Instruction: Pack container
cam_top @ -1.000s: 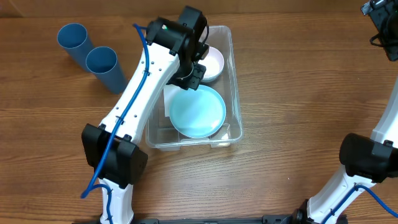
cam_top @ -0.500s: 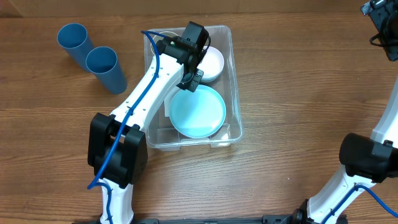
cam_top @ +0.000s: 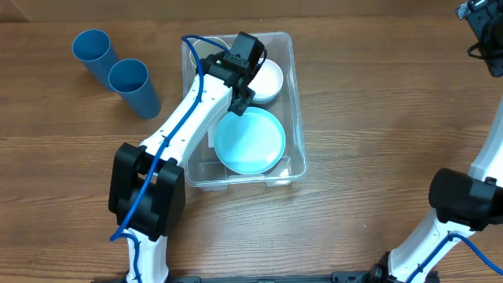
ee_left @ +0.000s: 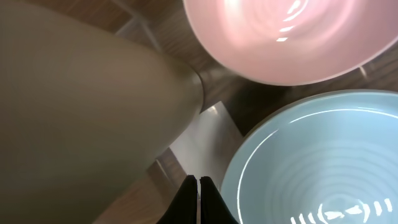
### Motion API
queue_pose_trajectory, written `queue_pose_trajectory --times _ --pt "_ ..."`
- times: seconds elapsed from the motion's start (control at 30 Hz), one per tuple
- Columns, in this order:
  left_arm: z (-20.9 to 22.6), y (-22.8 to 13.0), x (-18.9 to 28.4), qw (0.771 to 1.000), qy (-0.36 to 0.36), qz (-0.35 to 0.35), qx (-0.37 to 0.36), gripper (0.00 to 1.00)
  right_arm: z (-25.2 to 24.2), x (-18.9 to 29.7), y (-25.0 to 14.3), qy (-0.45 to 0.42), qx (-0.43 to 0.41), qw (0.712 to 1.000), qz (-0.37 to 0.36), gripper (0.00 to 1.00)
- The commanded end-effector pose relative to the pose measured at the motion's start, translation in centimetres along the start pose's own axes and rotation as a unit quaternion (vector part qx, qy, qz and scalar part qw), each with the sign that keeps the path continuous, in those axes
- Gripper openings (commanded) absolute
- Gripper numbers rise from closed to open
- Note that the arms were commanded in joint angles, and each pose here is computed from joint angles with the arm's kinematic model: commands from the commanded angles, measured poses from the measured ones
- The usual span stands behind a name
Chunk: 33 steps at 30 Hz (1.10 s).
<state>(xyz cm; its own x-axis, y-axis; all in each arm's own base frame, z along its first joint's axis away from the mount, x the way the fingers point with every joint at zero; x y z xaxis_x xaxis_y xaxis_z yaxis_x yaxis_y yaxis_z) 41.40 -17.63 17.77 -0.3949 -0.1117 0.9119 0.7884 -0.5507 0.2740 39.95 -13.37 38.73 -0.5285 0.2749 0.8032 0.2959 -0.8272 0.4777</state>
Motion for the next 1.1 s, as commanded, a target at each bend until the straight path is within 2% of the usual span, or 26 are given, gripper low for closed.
queue_pose_trajectory --times 0.0,0.17,0.57,0.8,0.93,1.07 --pt "0.0 -0.9 -1.7 0.999 0.032 0.028 -0.017 0.04 0.1 0.5 0.2 0.006 -0.003 1.0 -0.007 1.0" --pt "1.0 -0.5 -1.6 0.997 0.081 0.017 -0.011 0.04 0.1 0.5 0.2 0.006 -0.003 1.0 -0.007 1.0" --pt "1.8 0.7 -1.4 0.992 0.126 -0.015 0.005 0.04 0.1 0.5 0.2 0.006 -0.003 1.0 -0.007 1.0" --pt "1.8 1.0 -1.4 0.992 0.124 -0.025 0.009 0.04 0.1 0.5 0.2 0.006 -0.003 1.0 -0.007 1.0" --pt "0.7 1.1 -1.6 0.997 0.066 -0.029 -0.029 0.04 0.1 0.5 0.2 0.006 -0.003 1.0 -0.007 1.0" --pt "0.8 1.4 -1.9 0.995 0.08 -0.033 -0.057 0.04 0.1 0.5 0.2 0.006 -0.003 1.0 -0.007 1.0"
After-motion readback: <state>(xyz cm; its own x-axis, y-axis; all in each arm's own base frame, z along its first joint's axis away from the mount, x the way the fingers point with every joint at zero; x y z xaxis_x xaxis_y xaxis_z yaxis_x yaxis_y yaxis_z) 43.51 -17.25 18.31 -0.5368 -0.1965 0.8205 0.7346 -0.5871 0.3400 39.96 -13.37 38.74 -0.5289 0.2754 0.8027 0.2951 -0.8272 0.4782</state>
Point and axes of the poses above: each gripper's point midway between its finger pads, its own x axis back along the fingers, its own z axis along the line the jaws close on, y = z × x, the point moved 8 cm from there along x, back along the fingers, and after that the axes turned 2 degrees about -x, right-handed, at the moved point
